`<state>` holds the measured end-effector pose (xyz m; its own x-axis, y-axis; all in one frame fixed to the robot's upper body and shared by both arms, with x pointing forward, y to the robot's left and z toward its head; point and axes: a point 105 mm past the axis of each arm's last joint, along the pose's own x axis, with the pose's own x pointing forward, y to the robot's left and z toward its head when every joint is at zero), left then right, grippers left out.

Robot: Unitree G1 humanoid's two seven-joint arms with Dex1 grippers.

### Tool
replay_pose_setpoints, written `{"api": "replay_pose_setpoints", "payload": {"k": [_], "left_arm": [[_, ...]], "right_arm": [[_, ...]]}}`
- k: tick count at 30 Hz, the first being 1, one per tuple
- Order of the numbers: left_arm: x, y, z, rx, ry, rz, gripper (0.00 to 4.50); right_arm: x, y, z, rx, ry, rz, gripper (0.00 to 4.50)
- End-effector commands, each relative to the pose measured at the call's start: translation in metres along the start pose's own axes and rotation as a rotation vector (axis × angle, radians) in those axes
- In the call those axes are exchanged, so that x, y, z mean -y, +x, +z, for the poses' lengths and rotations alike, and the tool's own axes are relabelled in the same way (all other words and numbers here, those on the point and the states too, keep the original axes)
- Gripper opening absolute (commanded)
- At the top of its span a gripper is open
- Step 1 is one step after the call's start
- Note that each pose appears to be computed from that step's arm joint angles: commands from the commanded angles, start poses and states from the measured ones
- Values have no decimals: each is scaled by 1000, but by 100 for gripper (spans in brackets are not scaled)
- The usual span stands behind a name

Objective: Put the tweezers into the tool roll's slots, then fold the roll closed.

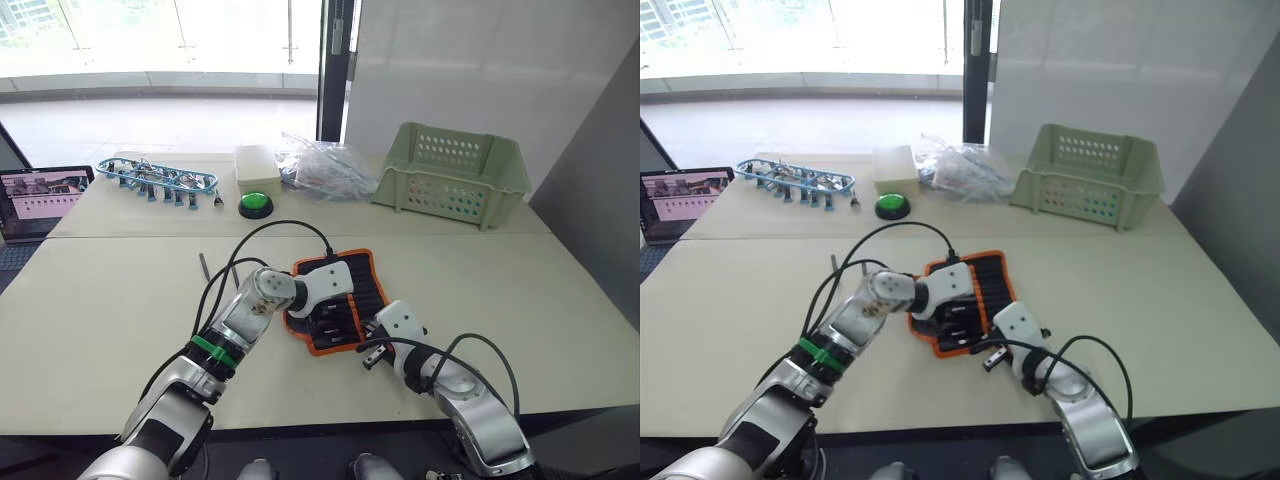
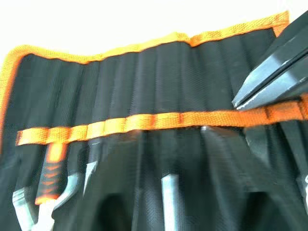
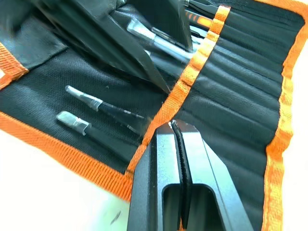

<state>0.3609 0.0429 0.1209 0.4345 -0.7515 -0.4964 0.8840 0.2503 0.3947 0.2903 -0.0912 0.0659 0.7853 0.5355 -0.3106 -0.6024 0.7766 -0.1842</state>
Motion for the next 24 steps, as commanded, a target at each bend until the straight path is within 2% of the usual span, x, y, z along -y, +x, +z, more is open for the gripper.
{"api": "replay_pose_setpoints", "payload": {"k": [1,3,6,9,12,18,21,24], "left_arm": [[-12,-41,11,71,-45,79,380],[-16,-67,-1,77,-93,152,444],[-17,-106,-27,103,-175,335,448],[-7,-132,-52,83,-246,456,448],[13,-167,-83,41,-413,613,448],[57,-203,-108,-2,-632,811,448],[73,-218,-118,-37,-689,928,448],[83,-222,-119,-47,-719,975,448]], "right_arm": [[-17,1,-29,-111,36,72,0],[-16,1,-30,-113,35,73,0],[-12,0,-32,-118,30,75,0],[-11,-1,-33,-123,23,83,0],[-7,-2,-34,-129,17,90,0],[-2,-3,-40,-164,22,98,0],[-3,-1,-46,-192,38,116,0],[-4,1,-49,-208,44,128,0]]}}
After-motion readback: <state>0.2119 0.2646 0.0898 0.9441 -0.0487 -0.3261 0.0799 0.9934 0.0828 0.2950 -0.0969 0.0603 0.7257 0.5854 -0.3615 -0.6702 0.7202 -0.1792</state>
